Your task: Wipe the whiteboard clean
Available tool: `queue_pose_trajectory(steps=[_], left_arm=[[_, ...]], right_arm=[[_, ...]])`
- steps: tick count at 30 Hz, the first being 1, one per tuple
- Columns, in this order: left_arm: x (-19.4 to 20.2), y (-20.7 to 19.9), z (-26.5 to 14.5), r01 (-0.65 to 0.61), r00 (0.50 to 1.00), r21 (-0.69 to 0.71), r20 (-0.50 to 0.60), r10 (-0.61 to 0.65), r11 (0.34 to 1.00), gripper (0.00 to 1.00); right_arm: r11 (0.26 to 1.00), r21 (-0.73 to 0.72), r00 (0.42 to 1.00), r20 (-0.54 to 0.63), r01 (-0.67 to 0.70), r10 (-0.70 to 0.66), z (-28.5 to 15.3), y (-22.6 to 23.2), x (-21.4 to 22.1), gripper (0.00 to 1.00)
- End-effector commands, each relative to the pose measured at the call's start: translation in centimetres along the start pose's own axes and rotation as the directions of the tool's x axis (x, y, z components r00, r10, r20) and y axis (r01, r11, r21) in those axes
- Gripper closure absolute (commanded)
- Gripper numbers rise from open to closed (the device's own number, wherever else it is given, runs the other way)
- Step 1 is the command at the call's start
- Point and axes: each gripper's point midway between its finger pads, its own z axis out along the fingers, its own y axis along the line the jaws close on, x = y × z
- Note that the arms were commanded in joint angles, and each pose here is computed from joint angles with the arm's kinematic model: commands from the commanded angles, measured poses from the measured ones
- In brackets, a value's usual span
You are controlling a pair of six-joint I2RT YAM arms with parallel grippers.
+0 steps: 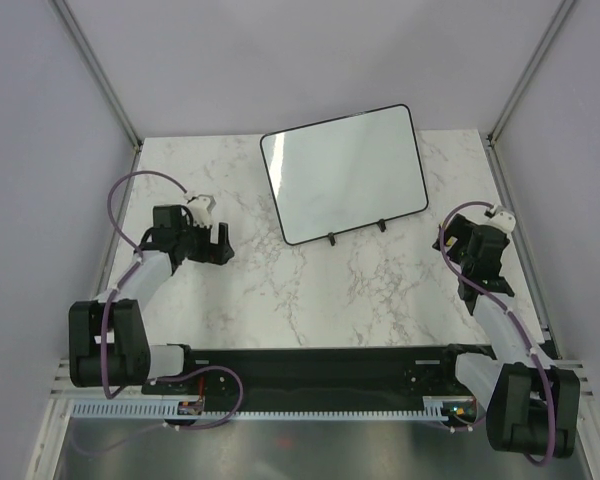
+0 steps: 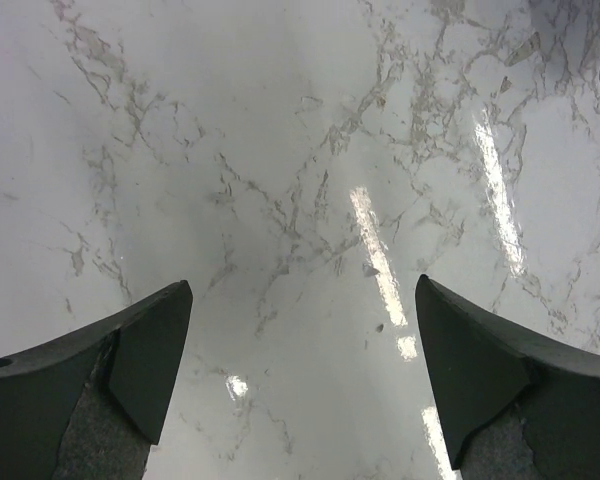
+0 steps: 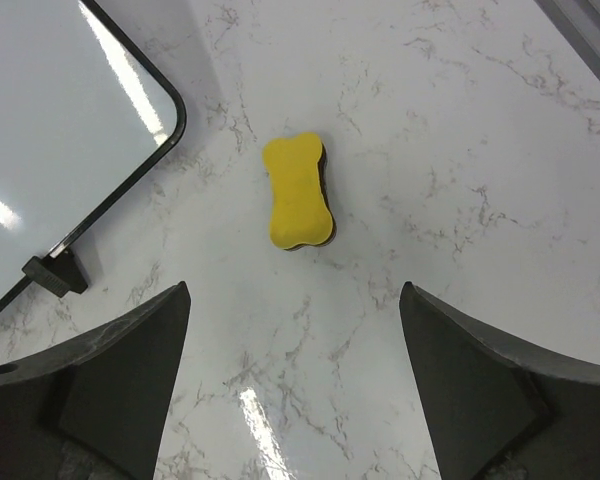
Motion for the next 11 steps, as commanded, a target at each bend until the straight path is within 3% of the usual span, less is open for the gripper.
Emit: queue_pose_trajectory(steps=[1, 11], left_arm=[[-2.87, 1.09, -0.82, -0.081, 0.986, -0.081, 0.143, 0.092, 0.993, 0.01], [-2.56, 0.72, -1.01, -0.084, 0.982, -0.071, 0.164, 0.094, 0.994, 0.01]], right_arm=[[0.998, -0.065, 0.999, 0.043, -0.025, 0.027, -0.34, 1.21, -1.12, 0.07], [0.995, -0.098, 0.996, 0.089, -0.023, 0.032, -0.89, 1.49, -1.42, 0.07]])
